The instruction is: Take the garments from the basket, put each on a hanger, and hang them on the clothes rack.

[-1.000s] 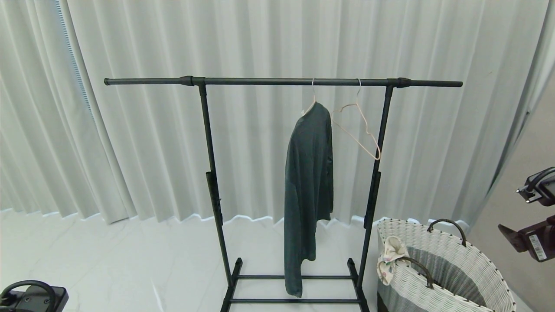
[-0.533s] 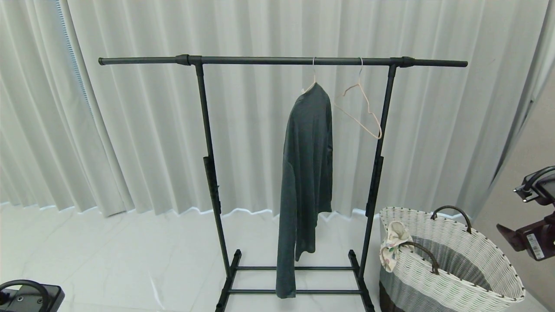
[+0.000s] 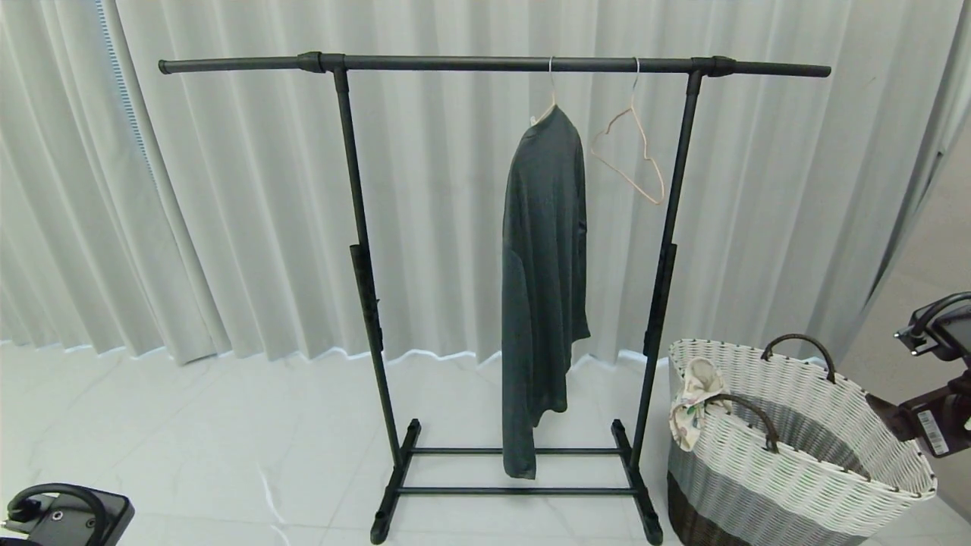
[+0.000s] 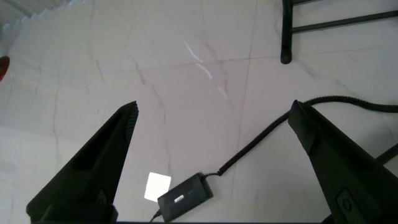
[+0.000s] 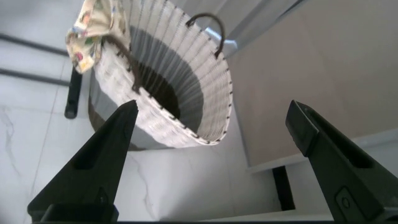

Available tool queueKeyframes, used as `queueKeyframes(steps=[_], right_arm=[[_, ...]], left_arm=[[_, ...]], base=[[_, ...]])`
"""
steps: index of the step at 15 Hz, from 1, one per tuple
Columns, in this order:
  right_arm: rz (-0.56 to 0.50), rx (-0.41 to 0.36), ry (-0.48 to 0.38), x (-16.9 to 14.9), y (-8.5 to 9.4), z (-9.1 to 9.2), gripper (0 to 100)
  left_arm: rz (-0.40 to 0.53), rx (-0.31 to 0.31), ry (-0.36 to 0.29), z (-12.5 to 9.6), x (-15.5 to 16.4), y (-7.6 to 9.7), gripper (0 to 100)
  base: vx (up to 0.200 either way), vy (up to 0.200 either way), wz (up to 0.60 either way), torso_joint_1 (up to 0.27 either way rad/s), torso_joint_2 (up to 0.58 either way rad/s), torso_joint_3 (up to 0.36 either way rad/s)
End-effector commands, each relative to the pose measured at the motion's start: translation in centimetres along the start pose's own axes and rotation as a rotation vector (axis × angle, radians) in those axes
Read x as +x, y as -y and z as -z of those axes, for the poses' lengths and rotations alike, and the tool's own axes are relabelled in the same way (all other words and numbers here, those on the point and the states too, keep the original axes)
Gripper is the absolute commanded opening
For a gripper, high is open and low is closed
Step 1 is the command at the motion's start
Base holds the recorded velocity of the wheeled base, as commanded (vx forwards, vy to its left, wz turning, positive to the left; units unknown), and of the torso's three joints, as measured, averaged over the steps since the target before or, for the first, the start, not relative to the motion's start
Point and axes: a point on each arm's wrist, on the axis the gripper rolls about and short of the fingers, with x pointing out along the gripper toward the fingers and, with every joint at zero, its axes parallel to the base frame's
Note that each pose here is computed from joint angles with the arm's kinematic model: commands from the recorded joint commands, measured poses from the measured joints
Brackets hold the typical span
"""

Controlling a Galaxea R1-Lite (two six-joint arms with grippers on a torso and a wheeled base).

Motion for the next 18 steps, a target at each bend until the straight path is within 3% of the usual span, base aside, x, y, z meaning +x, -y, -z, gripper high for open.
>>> queueKeyframes(steps=[1,11,18], right_arm=[[-0.002,-0.004,-0.005,0.1,-0.1,0.0,100],[-0.007,-0.009,-0.004,0.1,-0.1,0.1,100],[-0.132,-0.029,0.071,0.1,-1.6,-0.7,100]], left_arm=[[0.000,0.000,0.000,0.0,0.0,0.0,100],[0.006,-0.010,0.020,-0.1,-0.2,-0.1,100],[0.041,-0.026,0.051,-1.1,-0.3,-0.2,100]], base=[[0.000,0.000,0.00,-0.036,0.12,0.036],[0.000,-0.180,0.00,-0.003,0.02,0.028],[0.200,0.000,0.00,0.002,0.00,0.006]])
